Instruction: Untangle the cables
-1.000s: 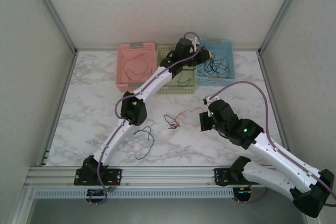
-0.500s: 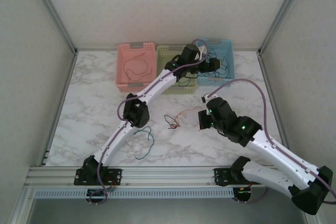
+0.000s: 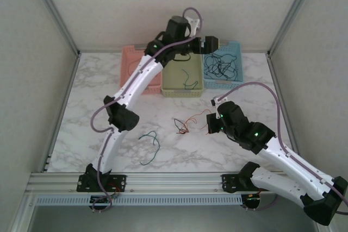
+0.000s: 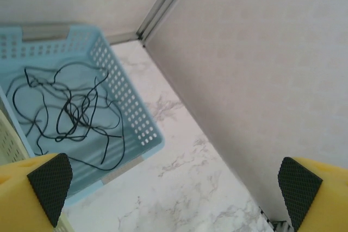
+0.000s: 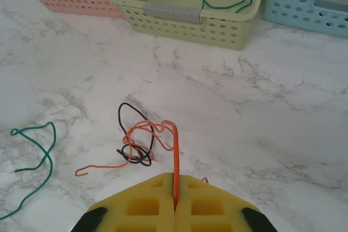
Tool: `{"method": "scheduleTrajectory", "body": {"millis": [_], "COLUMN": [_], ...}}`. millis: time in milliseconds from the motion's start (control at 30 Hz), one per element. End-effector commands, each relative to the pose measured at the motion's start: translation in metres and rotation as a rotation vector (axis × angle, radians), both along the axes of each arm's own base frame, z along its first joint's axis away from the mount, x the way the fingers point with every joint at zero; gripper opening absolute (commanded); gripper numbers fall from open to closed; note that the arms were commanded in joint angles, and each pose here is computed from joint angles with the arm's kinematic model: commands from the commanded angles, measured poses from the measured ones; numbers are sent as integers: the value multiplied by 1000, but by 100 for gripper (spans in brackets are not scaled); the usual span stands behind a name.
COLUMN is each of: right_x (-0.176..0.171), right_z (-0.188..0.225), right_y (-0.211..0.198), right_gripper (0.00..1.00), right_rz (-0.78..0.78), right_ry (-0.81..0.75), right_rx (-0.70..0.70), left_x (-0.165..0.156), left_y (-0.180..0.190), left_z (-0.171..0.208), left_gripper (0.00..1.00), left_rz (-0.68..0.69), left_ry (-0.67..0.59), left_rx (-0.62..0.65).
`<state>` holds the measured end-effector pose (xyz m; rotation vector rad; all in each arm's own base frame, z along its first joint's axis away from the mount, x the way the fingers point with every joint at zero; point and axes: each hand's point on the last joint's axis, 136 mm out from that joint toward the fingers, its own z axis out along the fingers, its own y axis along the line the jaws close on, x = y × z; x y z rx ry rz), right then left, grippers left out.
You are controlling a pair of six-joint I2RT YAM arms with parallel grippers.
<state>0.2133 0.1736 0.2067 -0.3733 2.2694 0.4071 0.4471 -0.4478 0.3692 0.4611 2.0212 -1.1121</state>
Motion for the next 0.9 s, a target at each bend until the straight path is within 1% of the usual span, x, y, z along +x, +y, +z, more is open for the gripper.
{"method": "scheduleTrajectory", "body": {"millis": [0,67,167,200,267,367,500,600,667,800,867], "right_x": [7,10,21,25,30,38,45,49,51,51,50], "right_z": [29,41,76,90,112,135,161,173,176,182,185], "right_y": [-1,1,5,9,18,38,61,71,77,89,96], "right_gripper": [0,0,0,0,0,0,0,0,0,0,0], "right_rz": [-19,-26,-51,-50,-42,-1,57,80,91,125,146], "right_ry": [-83,-107,-123,-127,-137,-145,-146,-153,-149,-128,-110], "right_rx": [48,76,122,133,165,228,283,308,320,366,391], "left_x": [-25,-39,-65,-75,-97,-128,-168,-190,-205,-228,-238], "left_y": [24,43,81,96,127,172,208,234,244,251,252], "left_z": [13,25,41,46,60,42,-8,-42,-60,-96,-101], "left_gripper": [97,93,90,90,93,96,95,95,95,92,92], "left_rz": [-15,-7,44,67,114,181,220,273,281,265,241], "left_ry": [-15,-24,-43,-58,-97,-88,-20,20,52,136,143], "left_rx": [92,136,199,197,128,76,101,122,119,94,60]}}
